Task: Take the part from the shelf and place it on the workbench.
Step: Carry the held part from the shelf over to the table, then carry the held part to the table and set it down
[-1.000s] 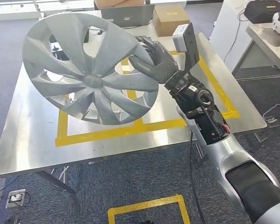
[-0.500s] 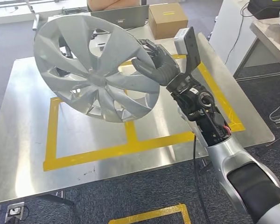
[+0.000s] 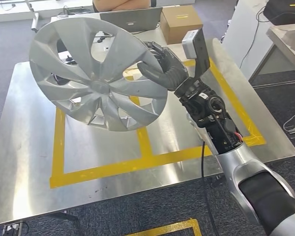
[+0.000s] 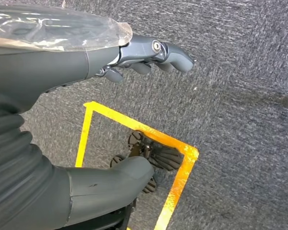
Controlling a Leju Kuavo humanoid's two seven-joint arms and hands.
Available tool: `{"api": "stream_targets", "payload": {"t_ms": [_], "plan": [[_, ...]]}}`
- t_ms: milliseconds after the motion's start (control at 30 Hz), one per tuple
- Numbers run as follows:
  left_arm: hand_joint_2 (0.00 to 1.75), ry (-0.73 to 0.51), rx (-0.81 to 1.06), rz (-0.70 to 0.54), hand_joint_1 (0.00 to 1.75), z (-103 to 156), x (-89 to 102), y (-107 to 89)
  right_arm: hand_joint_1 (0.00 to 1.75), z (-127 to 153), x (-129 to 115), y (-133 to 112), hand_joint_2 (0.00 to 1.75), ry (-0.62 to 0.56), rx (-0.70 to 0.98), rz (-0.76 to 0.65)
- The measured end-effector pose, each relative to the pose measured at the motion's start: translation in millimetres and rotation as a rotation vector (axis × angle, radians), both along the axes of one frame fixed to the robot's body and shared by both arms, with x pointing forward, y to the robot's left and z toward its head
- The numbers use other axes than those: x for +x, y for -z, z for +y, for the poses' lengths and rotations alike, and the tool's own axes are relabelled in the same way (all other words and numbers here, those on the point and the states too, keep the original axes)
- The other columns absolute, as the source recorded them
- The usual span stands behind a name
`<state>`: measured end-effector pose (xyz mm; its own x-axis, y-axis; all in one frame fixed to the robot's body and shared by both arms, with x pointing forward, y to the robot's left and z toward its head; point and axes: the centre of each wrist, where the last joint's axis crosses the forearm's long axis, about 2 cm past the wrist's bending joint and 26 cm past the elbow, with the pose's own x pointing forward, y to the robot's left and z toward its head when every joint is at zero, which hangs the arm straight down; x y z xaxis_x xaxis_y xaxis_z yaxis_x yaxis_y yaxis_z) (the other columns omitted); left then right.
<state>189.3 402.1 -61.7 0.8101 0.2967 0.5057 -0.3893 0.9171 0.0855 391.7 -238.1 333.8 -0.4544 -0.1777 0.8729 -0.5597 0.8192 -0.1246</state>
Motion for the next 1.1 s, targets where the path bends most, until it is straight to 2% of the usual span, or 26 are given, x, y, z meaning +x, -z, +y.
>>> {"api": "stream_targets", "payload": {"t_ms": [167,333,600,700,867,1100], "plan": [[1.75,0.004,0.001,0.002,0.00,-0.8,-0.3,0.3,1.75,-3.5,0.9,-0.2,1.75,0.056,-0.024,-0.008],[1.75,0.005,0.000,0.006,0.00,-1.6,-2.2,1.3,1.75,-15.3,3.7,-3.0,1.75,0.202,-0.089,-0.040],[1.75,0.006,-0.001,0.008,0.00,-2.3,-2.9,1.7,1.75,-28.7,6.4,-8.9,1.75,0.282,-0.120,-0.070],[1.75,0.009,0.000,0.008,0.00,-3.1,-2.6,1.8,1.75,-37.6,8.3,-9.7,1.75,0.411,-0.199,-0.127],[1.75,0.009,0.004,0.009,0.00,-5.4,-3.0,2.4,1.75,-67.5,13.9,-15.9,1.75,0.684,-0.410,-0.314],[1.75,0.027,0.005,-0.003,0.00,-10.7,1.6,1.6,1.75,-104.9,32.8,-34.5,1.75,0.953,-0.633,-0.519]]}}
